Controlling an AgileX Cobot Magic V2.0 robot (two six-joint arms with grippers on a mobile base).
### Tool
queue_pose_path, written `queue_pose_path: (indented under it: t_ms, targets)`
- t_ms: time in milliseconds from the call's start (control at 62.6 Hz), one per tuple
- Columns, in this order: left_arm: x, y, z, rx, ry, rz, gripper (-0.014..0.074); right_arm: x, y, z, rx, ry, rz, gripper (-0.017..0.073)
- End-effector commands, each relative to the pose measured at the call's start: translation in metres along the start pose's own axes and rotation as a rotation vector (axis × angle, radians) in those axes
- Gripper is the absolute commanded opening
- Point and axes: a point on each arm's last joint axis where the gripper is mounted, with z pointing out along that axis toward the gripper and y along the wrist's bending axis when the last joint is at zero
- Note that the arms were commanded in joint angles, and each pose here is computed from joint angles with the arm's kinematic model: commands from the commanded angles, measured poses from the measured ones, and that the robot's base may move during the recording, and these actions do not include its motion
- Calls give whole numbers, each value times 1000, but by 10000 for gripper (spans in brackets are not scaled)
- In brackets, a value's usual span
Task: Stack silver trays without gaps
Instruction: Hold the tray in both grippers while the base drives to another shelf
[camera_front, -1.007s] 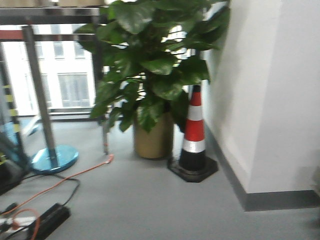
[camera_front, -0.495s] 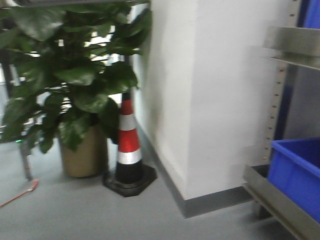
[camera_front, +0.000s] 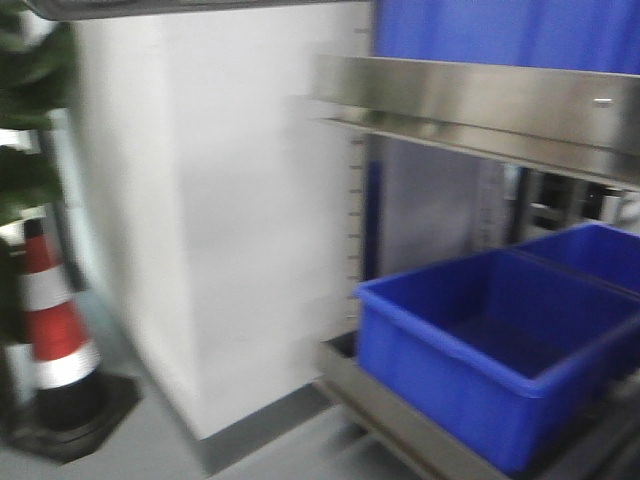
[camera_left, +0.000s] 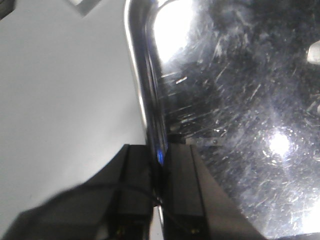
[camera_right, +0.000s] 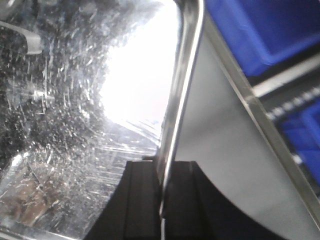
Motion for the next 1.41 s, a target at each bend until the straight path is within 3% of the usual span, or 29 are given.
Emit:
queue_pose_path:
  t_ms: [0,1390]
  targets:
    - [-3,4,-16,-33,-64,45,-48,-7,-5,-20,1,-115,-40,56]
    - [-3,4,-16,-33,-64,45,-48,-7,-5,-20,1,-115,-40,56]
